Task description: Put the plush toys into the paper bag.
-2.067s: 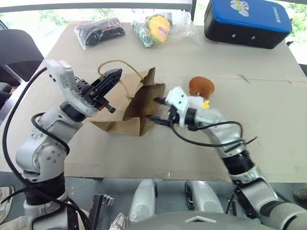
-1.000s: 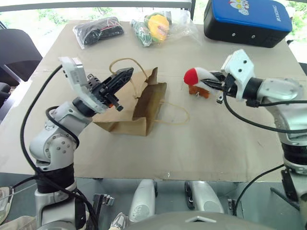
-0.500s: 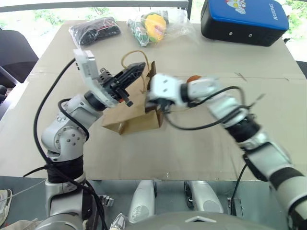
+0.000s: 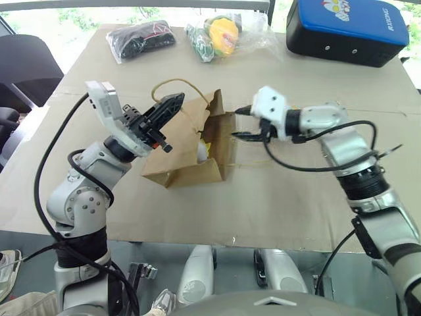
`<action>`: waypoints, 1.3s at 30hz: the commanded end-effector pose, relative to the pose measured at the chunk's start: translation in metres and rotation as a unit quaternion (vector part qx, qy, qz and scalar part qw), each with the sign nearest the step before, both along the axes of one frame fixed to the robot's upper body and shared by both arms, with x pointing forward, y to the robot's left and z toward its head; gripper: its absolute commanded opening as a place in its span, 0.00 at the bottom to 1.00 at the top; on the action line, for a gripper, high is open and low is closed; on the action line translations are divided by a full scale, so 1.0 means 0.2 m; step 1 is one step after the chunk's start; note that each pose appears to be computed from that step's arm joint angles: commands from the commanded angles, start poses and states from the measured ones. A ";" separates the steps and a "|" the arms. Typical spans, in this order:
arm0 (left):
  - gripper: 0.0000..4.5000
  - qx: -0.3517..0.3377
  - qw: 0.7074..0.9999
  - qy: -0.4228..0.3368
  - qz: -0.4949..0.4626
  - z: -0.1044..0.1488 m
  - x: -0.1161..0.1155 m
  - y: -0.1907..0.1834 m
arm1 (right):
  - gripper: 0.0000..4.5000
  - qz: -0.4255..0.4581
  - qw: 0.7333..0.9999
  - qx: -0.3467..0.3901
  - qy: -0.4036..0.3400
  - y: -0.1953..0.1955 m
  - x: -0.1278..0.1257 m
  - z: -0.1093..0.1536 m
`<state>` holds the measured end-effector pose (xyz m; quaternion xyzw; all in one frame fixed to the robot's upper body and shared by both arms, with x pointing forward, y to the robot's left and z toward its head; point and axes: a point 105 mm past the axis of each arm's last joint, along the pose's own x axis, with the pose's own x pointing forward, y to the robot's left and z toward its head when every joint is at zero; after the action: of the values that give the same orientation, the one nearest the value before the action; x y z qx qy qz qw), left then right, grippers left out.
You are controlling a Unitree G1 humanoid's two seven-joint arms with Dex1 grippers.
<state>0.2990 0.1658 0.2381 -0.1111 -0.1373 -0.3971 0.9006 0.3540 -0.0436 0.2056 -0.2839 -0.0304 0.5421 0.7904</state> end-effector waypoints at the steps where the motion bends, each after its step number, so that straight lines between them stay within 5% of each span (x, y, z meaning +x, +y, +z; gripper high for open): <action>1: 0.00 0.001 0.999 -0.040 0.010 0.08 -0.03 0.01 | 0.56 -0.115 0.993 0.006 -0.003 -0.18 0.15 0.05; 7: 0.00 0.002 0.999 -0.040 0.004 0.08 -0.03 -0.01 | 0.56 -0.260 0.959 -0.078 0.082 -0.36 0.42 -0.28; 11: 0.00 0.002 0.999 -0.041 -0.002 0.08 -0.04 -0.02 | 0.28 -0.276 0.951 -0.119 0.073 -0.41 0.46 -0.37; 14: 0.00 0.000 0.999 -0.043 -0.003 0.09 -0.04 -0.02 | 0.02 -0.247 0.963 -0.086 0.059 -0.39 0.45 -0.29; 15: 0.00 -0.001 0.999 -0.043 -0.004 0.09 -0.04 -0.02 | 0.00 -0.230 0.970 -0.063 0.046 -0.37 0.43 -0.25; 17: 0.00 -0.005 0.999 -0.044 -0.007 0.10 -0.04 -0.02 | 0.00 -0.185 0.982 -0.014 0.027 -0.33 0.38 -0.14; 20: 0.00 -0.008 0.999 -0.044 -0.019 0.10 -0.04 -0.04 | 0.00 -0.055 0.998 0.034 0.005 -0.21 0.13 0.01; 23: 0.00 -0.004 0.999 -0.045 -0.031 0.11 -0.04 -0.07 | 0.00 0.000 1.000 0.027 -0.003 -0.10 -0.04 0.05; 30: 0.00 -0.004 0.998 -0.046 -0.053 0.13 -0.02 -0.12 | 0.00 0.047 0.999 0.002 -0.020 0.15 -0.12 0.04; 34: 0.00 -0.004 0.997 -0.045 -0.063 0.11 -0.03 -0.15 | 0.00 0.111 0.994 0.006 0.008 0.46 -0.13 -0.05; 39: 0.00 -0.006 0.997 -0.043 -0.058 0.08 -0.05 -0.15 | 0.40 0.127 0.991 0.005 0.029 0.53 -0.11 -0.13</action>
<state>0.2978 0.1347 0.2453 -0.1235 -0.1456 -0.4513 0.8717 0.3265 0.0675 0.1695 -0.2544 -0.0242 0.6563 0.7099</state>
